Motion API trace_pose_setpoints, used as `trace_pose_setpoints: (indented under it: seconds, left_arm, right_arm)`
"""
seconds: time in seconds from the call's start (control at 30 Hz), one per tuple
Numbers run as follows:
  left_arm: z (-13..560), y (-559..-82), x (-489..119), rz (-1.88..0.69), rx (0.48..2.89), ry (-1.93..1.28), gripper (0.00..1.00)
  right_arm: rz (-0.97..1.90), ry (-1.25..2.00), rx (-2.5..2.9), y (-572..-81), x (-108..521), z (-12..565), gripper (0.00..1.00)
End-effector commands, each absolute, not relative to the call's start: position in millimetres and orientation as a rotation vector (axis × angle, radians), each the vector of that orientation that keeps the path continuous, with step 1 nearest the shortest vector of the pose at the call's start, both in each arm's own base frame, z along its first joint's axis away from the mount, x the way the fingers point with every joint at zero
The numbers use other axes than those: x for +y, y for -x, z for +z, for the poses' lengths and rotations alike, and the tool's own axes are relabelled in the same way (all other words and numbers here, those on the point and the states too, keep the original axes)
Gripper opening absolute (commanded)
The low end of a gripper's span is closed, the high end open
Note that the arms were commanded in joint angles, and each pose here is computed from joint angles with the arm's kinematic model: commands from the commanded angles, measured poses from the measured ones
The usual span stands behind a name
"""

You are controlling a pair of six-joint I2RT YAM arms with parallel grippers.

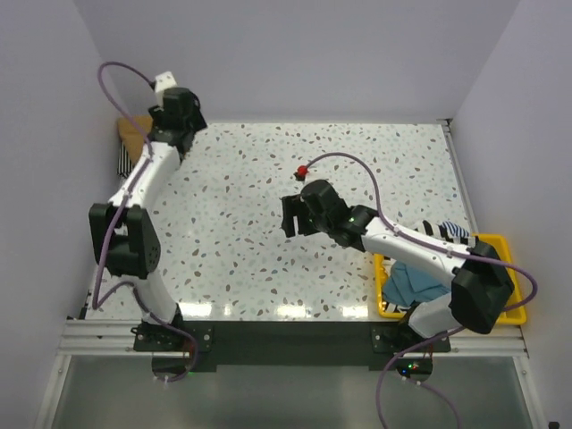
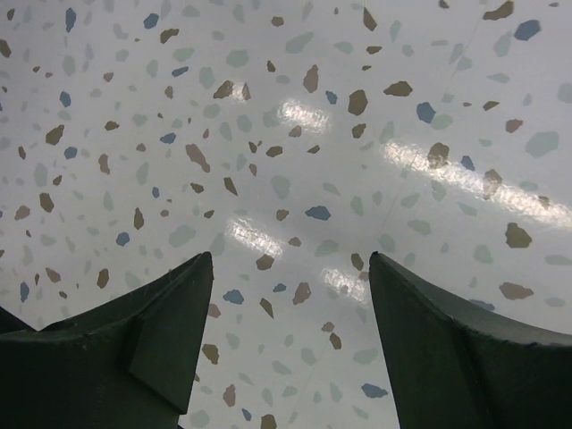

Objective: Fold and stack the tank tops
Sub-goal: Neatly place the folded tank top to the corner

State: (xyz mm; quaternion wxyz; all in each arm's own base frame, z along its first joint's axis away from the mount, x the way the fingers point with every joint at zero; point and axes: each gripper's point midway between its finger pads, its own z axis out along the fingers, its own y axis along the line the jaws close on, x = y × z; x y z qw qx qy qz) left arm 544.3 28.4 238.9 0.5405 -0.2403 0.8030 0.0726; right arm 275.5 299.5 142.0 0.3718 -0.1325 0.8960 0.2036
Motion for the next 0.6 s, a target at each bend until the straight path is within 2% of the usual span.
trace_pose_setpoints:
  seconds: [0.0, 0.03, 0.07, 0.13, 0.23, 0.33, 0.57]
  left_arm:
    - [266, -490, -84, -0.125, 1.872, 0.438, 0.71]
    - [241, -469, -99, -0.129, 1.928, 0.397, 0.7]
    - [253, -443, -134, -0.193, 1.92, 0.306, 0.7]
    - [232, -392, -172, -0.204, 1.983, 0.164, 0.7]
    - [200, -335, -198, -0.271, 2.058, 0.055, 0.7]
    - [182, -293, -215, -0.378, 2.093, -0.026, 0.7]
    - [165, -251, -240, -0.554, 2.167, -0.234, 0.7]
  right_arm:
    - [0.418, 0.23, 2.26, -280, 268, 166, 0.75]
    - [0.408, 0.207, 2.247, -279, 261, 174, 0.75]
    - [0.384, 0.188, 2.262, -275, 252, 173, 0.76]
    - [0.37, 0.141, 2.224, -270, 238, 186, 0.77]
    - [0.346, 0.074, 2.216, -261, 217, 184, 0.78]
    - [0.346, 0.011, 2.201, -249, 200, 183, 0.79]
    - [0.3, -0.063, 2.172, -233, 166, 169, 0.79]
